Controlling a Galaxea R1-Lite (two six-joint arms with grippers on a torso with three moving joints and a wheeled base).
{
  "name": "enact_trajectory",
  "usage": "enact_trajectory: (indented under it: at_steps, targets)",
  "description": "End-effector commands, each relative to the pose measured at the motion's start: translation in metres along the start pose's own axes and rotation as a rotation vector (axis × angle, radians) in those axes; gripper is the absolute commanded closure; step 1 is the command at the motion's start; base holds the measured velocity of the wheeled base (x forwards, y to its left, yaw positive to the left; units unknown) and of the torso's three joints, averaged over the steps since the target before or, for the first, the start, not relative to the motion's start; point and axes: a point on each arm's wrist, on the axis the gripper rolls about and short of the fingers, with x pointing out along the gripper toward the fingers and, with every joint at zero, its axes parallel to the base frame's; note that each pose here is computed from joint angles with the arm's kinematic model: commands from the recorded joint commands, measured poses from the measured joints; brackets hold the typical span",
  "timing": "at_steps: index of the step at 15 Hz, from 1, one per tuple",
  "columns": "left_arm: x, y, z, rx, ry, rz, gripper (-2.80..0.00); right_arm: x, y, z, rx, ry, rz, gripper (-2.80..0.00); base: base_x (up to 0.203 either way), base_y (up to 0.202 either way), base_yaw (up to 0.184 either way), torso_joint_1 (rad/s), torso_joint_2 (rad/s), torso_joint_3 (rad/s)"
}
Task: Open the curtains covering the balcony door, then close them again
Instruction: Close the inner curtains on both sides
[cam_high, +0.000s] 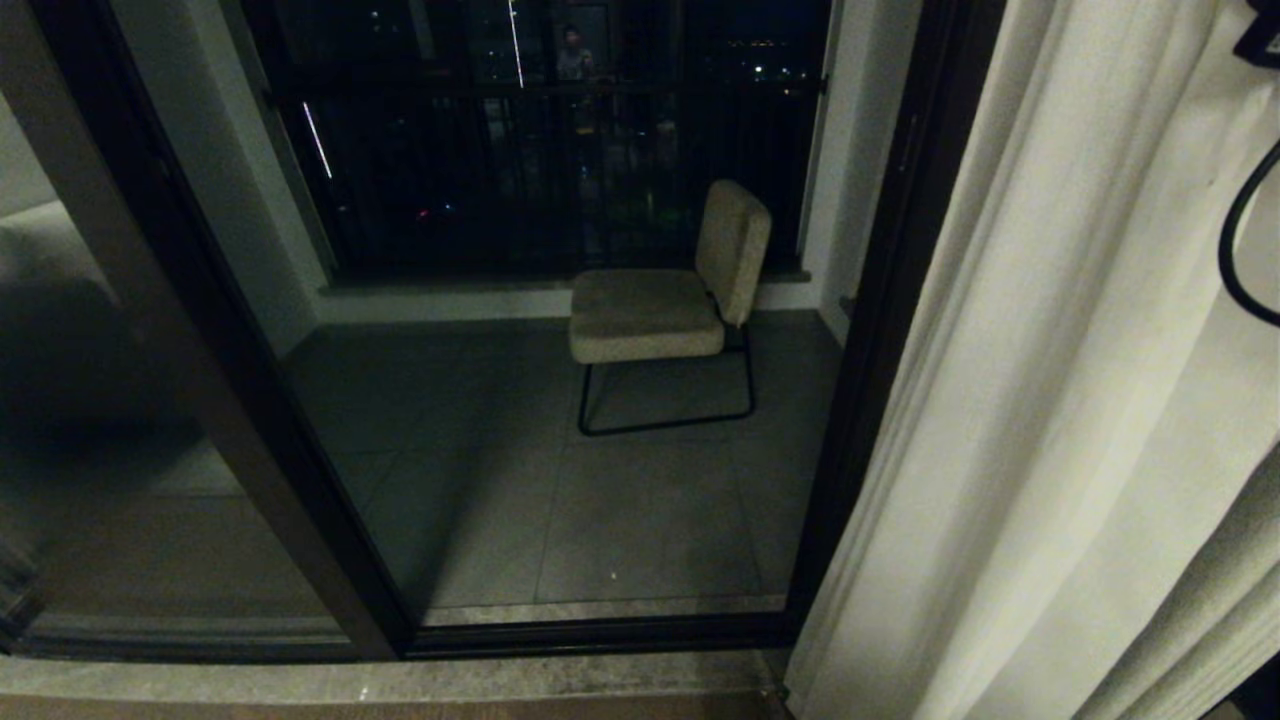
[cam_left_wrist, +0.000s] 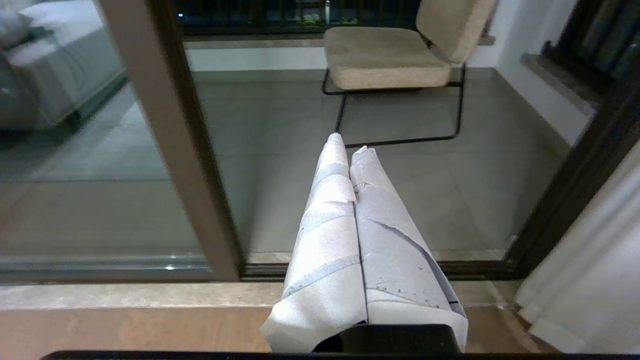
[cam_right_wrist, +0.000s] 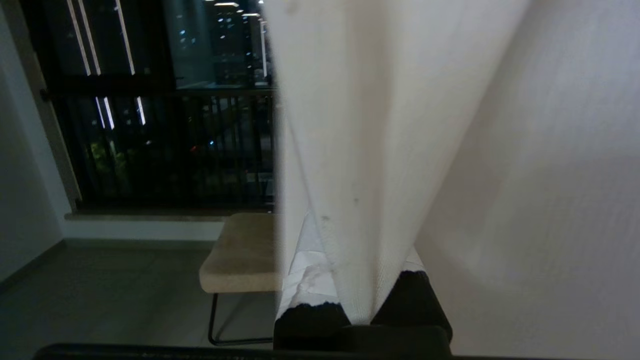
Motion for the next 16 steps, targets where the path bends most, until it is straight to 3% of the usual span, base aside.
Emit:
enact_trajectory:
  at_steps: [1, 16]
  targets:
    - [0.0000, 0.0000, 0.0000, -0.001, -0.001, 0.001, 0.00, -0.0024, -0.0001, 0.0038, -0.001, -0.011, -0.001, 0.00, 0.000, 0.200, 0.001, 0.004, 0.01, 0.002]
    - [0.0000, 0.0000, 0.0002, -0.008, -0.002, 0.001, 0.00, -0.0052, 0.0006, -0.0009, -0.002, 0.002, 0.004, 0.00, 0.000, 0.188, -0.001, 0.002, 0.00, 0.002]
